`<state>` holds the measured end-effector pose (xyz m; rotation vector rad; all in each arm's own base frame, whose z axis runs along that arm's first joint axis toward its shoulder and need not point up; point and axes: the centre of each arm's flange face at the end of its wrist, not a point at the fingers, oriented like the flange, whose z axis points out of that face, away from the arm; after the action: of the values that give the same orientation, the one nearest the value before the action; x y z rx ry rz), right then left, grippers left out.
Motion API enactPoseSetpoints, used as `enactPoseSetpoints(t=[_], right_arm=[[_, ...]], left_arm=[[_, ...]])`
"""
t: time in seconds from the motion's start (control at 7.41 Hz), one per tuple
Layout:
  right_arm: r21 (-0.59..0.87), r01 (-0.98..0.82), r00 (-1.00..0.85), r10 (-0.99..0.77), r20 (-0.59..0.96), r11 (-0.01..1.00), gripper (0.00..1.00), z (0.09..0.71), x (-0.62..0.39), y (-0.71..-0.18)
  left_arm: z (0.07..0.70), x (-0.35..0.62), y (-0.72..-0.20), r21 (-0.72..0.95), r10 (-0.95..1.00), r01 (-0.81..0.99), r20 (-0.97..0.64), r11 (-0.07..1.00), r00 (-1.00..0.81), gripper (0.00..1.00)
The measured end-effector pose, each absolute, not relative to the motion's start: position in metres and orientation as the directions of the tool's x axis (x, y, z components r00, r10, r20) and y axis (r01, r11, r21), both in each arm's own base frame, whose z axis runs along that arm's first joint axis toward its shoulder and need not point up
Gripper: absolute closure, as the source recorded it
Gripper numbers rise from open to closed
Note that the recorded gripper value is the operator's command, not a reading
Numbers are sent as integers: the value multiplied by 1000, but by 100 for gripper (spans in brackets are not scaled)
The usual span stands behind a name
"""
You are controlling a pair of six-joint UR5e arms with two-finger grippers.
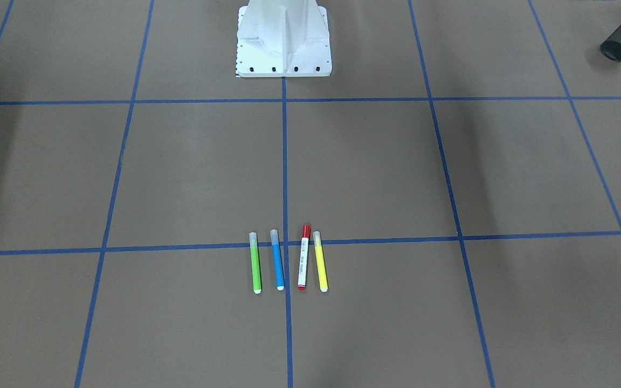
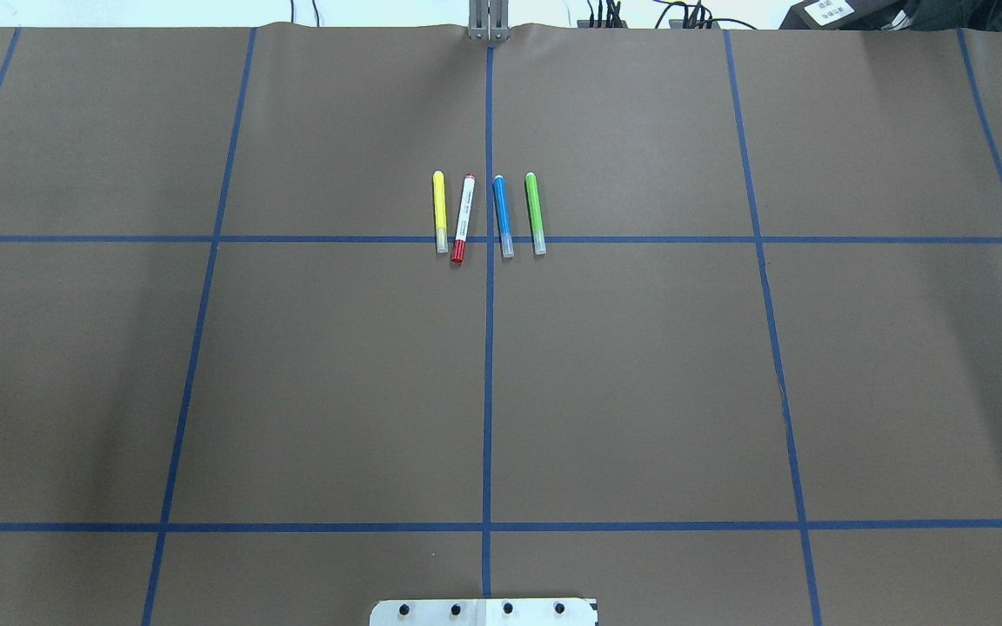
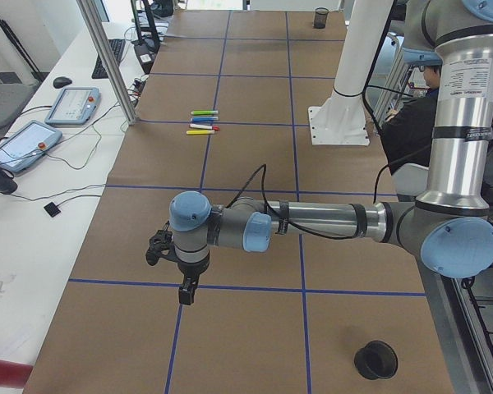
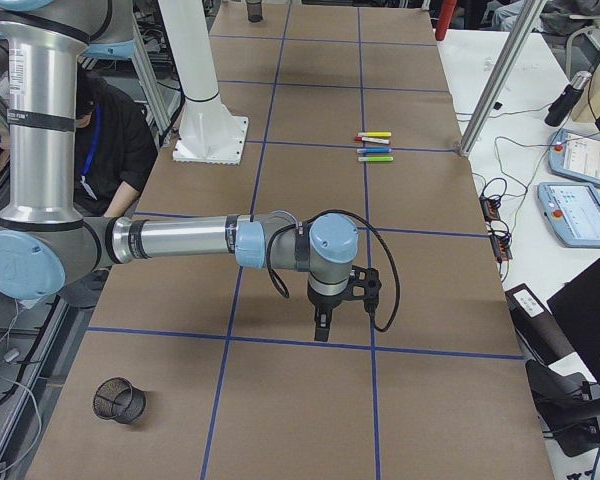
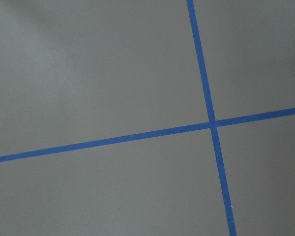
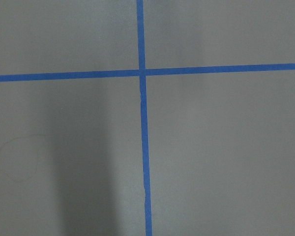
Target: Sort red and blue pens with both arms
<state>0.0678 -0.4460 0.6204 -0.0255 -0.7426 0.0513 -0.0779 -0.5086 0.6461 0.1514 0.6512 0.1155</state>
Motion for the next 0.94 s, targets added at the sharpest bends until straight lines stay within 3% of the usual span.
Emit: enactPoseSetpoints(t=[0.94], right_arm=[[-18,-35,726,38,687,999,0,613,67,-444]], left_arm=[[634,-75,-509,202,174,-64,-596,977,784,0]])
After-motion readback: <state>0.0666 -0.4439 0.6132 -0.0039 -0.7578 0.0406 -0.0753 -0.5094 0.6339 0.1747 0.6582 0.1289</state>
